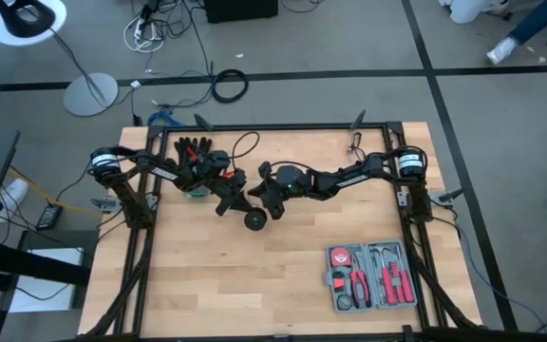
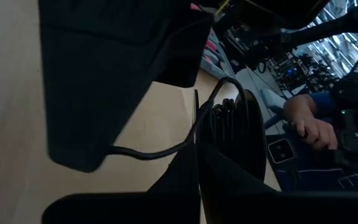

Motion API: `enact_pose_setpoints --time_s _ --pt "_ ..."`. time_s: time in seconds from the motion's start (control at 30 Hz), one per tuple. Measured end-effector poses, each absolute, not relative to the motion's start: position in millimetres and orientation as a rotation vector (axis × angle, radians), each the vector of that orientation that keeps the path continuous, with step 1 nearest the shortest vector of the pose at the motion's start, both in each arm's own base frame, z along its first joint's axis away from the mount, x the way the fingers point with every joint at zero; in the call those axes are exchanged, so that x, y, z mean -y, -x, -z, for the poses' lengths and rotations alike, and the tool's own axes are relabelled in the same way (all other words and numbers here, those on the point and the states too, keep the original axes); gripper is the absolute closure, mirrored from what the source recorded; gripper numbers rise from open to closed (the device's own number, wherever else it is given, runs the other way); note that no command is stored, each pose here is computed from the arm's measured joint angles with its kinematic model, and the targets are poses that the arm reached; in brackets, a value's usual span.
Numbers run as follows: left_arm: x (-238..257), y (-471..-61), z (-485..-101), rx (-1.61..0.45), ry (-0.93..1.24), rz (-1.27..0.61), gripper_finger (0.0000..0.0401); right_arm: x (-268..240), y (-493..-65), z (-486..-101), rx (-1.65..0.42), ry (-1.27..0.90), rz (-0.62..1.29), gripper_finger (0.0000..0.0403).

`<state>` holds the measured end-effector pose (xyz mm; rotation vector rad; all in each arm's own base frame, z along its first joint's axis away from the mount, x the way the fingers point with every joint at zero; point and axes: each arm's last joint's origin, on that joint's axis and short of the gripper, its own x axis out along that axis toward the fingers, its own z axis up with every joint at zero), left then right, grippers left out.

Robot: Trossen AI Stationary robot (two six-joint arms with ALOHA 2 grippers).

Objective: Coil cords
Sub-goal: Coil the black wire

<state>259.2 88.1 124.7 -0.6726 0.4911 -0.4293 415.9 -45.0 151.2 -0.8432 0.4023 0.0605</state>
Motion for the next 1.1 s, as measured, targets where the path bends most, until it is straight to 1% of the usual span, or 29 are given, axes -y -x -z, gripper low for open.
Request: enact_pose_setpoints --time_s 0.17,0.27,0.6,0.83,1.1 --pt "-89 -259 -124 -0.49 0.668 0.409 0.0401 47 -414 -147 -0.487 0.843 -0.008 0.0401" --pt "-89 -260 -124 -0.488 0.66 0.381 0.0401 48 -411 -142 -0.552 0.837 -0.011 0.0402" --pt "-92 -260 -121 -0.487 0.591 0.256 0.0401 48 -401 -128 -0.715 0.647 -0.01 0.0402" --pt "-95 -257 -114 -0.548 0.546 0.102 0.0401 48 -387 -136 -0.862 0.51 0.07 0.0403" --pt "-96 -257 -113 -0.553 0.52 0.055 0.0401 46 -378 -142 -0.923 0.417 0.097 0.0403"
